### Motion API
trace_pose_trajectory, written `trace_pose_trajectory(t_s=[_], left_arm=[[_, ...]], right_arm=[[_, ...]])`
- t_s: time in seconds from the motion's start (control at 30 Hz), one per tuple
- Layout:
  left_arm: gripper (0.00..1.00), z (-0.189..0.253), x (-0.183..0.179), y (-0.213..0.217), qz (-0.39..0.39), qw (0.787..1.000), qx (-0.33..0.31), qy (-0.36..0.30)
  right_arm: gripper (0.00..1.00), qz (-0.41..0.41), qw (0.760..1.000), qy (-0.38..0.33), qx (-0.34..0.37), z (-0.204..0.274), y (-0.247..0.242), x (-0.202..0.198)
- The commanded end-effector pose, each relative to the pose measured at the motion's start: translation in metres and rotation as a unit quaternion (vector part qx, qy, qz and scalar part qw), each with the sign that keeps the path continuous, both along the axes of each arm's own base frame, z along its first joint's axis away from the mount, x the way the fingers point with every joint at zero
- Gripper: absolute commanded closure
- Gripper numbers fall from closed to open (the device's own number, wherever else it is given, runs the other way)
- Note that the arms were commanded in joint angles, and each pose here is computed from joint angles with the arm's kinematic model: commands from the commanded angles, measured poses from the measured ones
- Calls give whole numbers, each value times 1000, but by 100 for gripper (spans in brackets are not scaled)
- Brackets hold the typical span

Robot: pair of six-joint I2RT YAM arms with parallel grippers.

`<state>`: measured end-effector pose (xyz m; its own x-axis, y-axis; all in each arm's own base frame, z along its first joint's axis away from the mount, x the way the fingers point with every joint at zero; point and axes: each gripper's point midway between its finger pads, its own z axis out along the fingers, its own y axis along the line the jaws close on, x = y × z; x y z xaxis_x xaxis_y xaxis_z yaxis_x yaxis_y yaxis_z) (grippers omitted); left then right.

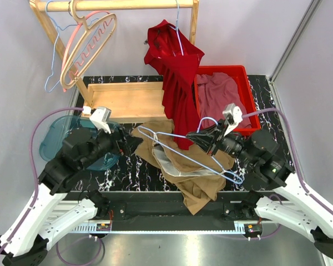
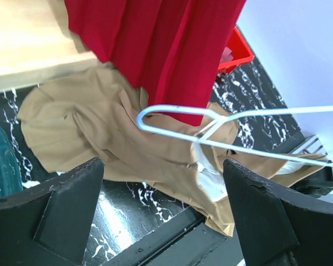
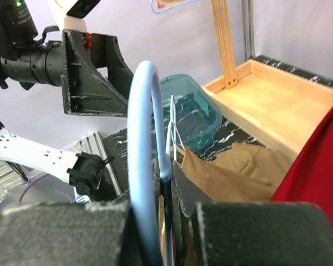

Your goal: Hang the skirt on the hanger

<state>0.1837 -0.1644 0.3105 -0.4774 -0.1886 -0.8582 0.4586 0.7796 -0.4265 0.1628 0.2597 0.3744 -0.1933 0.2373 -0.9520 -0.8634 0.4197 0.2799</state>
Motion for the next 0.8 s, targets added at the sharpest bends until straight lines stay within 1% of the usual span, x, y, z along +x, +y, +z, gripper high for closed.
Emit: trace_pose_trajectory(t_s=[0.0, 0.03, 0.1, 0.13, 0.17, 0.2, 0.23, 0.3, 0.33, 0.4, 0.43, 0.57, 0.67, 0.7, 0.77], left_arm=[[8, 46, -11, 13, 0, 998, -17, -62], [7, 57, -17, 17, 0, 997, -23, -76], [6, 64, -23, 22, 0, 996, -22, -84], [4, 75, -28, 26, 0, 995, -27, -97], [4, 80, -31, 28, -3, 994, -29, -104], [4, 83, -34, 29, -7, 994, -25, -110], [3, 92, -38, 31, -10, 992, -30, -120], [2, 99, -41, 32, -16, 991, -27, -133], [2, 107, -45, 31, -29, 989, -30, -144], [1, 111, -48, 29, -43, 987, -22, -156], [1, 115, -50, 28, -50, 985, -21, -162], [1, 110, -47, 23, -66, 983, 0, -169], [1, 94, -47, 12, -102, 982, 20, -160], [1, 83, -50, 5, -129, 979, 30, -157], [1, 78, -51, 3, -142, 975, 37, -164]], right_arm=[[100, 17, 999, -28, -7, 39, -2, -8], [100, 18, 999, -37, -1, 53, -3, -9], [100, 22, 999, -30, -16, 53, 2, -6], [100, 33, 999, -41, -10, 69, 3, -11], [100, 40, 998, -42, -14, 72, 5, -12], [100, 51, 998, -34, -32, 65, 13, -9], [100, 54, 997, -44, -28, 78, 12, -10], [100, 70, 995, -39, -51, 71, 21, -8], [100, 74, 995, -48, -49, 82, 21, -10], [100, 94, 992, -43, -70, 76, 27, -10], [100, 101, 991, -49, -69, 83, 28, -13], [100, 140, 985, -42, -92, 77, 33, -22], [100, 171, 979, -43, -100, 74, 34, -33], [100, 185, 976, -46, -102, 73, 34, -38], [100, 196, 974, -47, -107, 70, 34, -42]])
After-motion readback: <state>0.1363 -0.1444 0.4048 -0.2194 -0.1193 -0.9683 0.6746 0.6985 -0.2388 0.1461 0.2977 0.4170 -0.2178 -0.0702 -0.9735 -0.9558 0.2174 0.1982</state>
